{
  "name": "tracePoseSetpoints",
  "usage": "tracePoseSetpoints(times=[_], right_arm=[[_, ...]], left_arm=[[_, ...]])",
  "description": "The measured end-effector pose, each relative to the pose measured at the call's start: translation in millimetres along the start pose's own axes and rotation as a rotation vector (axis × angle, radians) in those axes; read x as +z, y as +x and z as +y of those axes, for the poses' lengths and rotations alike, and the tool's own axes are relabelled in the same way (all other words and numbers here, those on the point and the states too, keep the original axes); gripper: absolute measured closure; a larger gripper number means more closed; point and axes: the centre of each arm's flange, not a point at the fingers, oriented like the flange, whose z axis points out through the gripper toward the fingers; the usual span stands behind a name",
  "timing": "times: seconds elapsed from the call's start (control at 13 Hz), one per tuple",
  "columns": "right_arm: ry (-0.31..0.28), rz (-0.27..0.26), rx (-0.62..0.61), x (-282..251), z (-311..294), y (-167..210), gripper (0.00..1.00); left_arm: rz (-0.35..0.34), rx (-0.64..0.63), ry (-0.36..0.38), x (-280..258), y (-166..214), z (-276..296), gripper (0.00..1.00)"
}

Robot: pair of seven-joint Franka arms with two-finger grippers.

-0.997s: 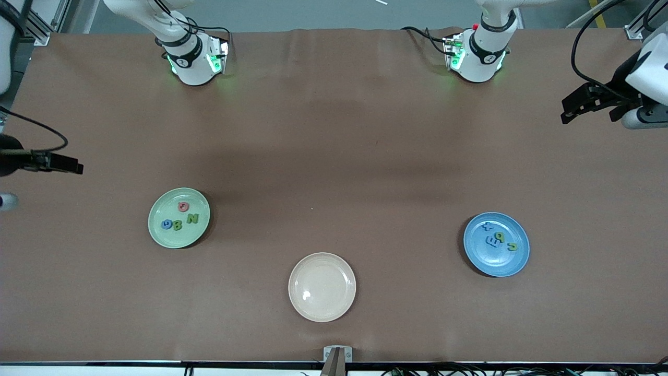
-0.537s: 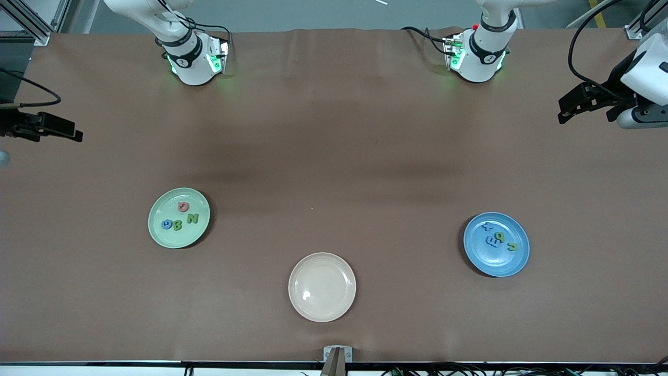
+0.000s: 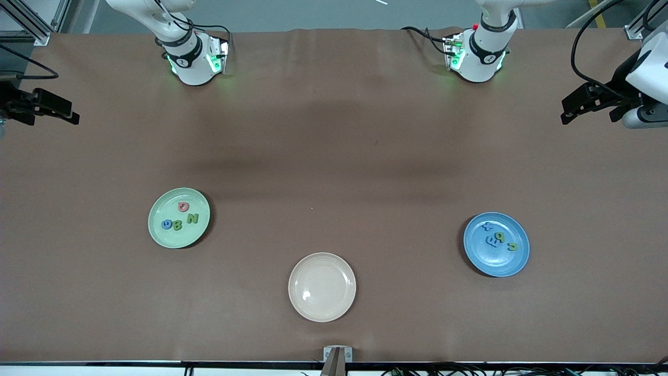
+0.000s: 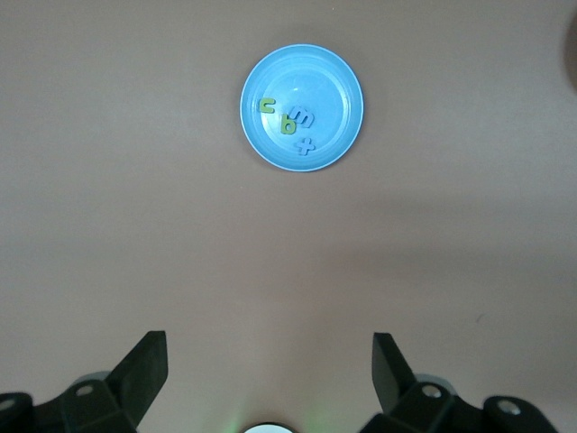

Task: Sort upper and lower case letters into plates

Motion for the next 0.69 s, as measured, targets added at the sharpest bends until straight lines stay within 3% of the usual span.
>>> tracePoseSetpoints(times=[0.69], right_arm=[[-0.015, 0.039, -0.017, -4.2, -8.1, -12.0, 0.00]], left_arm=[[0.018, -0.011, -0.002, -7.1, 0.9, -5.8, 0.00]])
